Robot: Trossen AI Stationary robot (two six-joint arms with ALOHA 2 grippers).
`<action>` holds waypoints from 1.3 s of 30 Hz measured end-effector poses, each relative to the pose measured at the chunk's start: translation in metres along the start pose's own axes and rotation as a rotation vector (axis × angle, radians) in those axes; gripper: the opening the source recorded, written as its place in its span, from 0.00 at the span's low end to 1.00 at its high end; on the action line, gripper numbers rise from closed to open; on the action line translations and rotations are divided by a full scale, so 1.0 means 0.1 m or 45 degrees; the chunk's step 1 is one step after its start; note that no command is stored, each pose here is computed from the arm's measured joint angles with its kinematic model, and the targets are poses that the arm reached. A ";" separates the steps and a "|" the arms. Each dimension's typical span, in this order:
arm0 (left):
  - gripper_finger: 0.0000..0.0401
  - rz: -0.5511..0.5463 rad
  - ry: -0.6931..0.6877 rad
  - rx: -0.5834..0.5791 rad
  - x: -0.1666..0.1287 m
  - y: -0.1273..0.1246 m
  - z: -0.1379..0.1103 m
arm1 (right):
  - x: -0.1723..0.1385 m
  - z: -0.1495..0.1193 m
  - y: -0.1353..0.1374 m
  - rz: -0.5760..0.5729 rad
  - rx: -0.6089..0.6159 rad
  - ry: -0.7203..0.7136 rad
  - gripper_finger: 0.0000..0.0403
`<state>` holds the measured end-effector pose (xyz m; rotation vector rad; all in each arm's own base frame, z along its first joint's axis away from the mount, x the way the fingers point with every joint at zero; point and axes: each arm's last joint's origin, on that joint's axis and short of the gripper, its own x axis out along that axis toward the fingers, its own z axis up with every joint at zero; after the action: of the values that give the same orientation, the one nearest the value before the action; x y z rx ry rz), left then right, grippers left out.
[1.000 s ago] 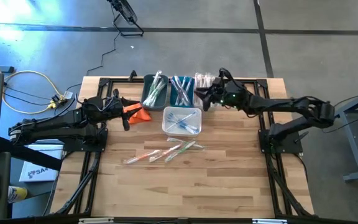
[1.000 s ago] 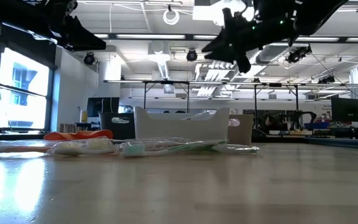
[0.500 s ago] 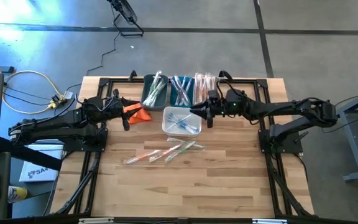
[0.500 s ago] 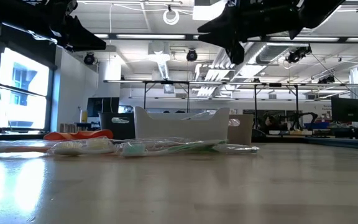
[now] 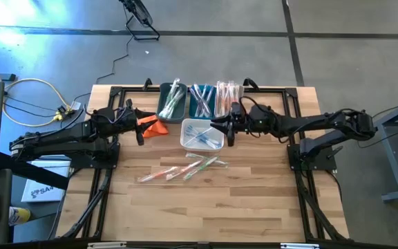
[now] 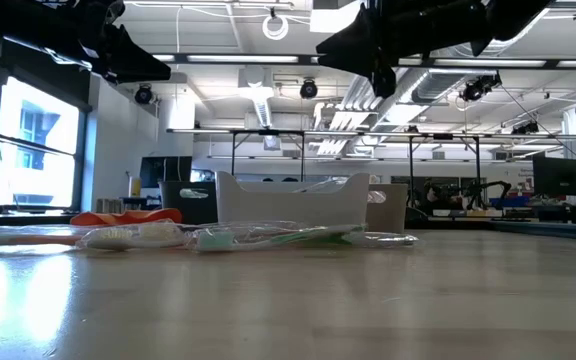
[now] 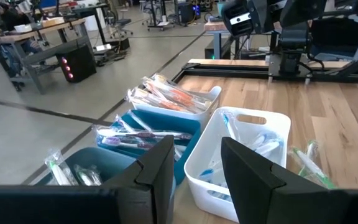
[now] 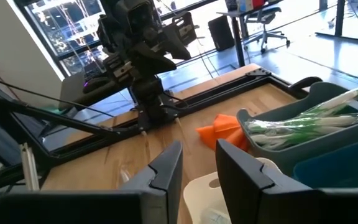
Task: Pick & Place Toothbrushes
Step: Put the green toothbrush into the dark blue bin
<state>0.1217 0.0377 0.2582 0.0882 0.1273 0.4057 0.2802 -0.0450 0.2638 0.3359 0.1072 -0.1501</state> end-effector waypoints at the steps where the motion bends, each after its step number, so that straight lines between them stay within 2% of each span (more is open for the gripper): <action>1: 0.32 0.000 0.000 0.002 0.00 0.00 0.00 | 0.00 0.00 0.01 -0.004 -0.012 -0.001 0.22; 7: 0.32 -0.003 0.000 -0.040 0.00 0.00 0.00 | 0.00 -0.06 0.05 -0.075 -0.045 0.034 0.22; 13: 0.32 -0.003 -0.001 -0.181 0.00 0.00 0.00 | -0.01 -0.14 0.15 -0.180 -0.217 0.066 0.22; 21: 0.32 -0.003 -0.001 -0.187 0.00 0.00 0.00 | -0.04 -0.19 0.38 -0.329 -0.263 0.032 0.22; 28: 0.32 -0.003 -0.002 -0.187 0.00 0.00 0.00 | -0.06 0.07 0.71 -0.461 -0.329 0.096 0.22; 34: 0.32 -0.003 -0.002 -0.187 0.00 0.00 0.00 | -0.12 0.30 0.90 -0.466 -0.329 0.162 0.22; 39: 0.32 -0.003 -0.002 -0.187 0.00 0.00 0.00 | -0.17 0.35 0.97 -0.464 -0.305 0.218 0.22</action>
<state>0.1217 0.0377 0.2584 -0.0561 0.0957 0.4115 0.2820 0.0363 0.3302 0.0863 0.3530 -0.4656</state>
